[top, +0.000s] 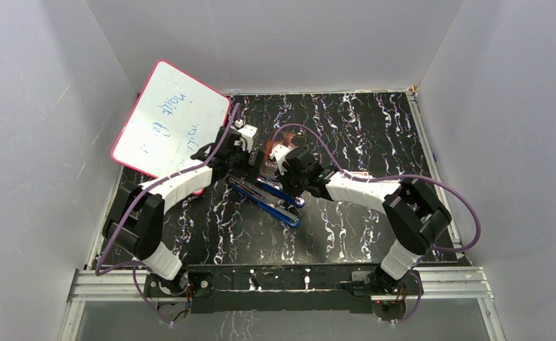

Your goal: Load the staples into the stapler

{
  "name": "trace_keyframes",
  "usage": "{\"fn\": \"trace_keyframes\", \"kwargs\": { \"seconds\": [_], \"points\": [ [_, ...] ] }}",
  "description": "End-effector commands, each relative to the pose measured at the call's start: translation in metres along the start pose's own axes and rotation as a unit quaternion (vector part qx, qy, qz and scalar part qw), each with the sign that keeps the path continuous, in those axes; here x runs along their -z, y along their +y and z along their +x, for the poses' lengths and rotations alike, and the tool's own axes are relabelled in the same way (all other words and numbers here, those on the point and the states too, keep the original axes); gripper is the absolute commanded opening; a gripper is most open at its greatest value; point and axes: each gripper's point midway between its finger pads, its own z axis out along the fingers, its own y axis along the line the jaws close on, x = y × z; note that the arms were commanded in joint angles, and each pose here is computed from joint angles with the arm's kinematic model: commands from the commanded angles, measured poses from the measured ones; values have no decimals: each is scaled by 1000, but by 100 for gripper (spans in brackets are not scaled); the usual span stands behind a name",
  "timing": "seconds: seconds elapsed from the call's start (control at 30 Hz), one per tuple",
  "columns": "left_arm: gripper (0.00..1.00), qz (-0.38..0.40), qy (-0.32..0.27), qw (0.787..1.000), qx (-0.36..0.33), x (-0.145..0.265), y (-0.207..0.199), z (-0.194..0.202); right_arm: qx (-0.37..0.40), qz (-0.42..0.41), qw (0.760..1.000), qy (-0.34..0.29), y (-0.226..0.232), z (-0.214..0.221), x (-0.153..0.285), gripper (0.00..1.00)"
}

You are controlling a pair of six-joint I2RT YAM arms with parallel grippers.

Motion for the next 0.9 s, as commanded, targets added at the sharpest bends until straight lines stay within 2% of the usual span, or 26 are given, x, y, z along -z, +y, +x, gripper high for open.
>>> {"fn": "trace_keyframes", "kwargs": {
  "seconds": [0.0,0.87],
  "points": [
    [98,7,-19,1000,-9,8,-5,-12,-5,-2,1000,0,3,-10,-1,0],
    [98,4,-20,1000,-10,9,-4,-13,-12,-22,999,-29,10,-23,7,26]
  ]
}}
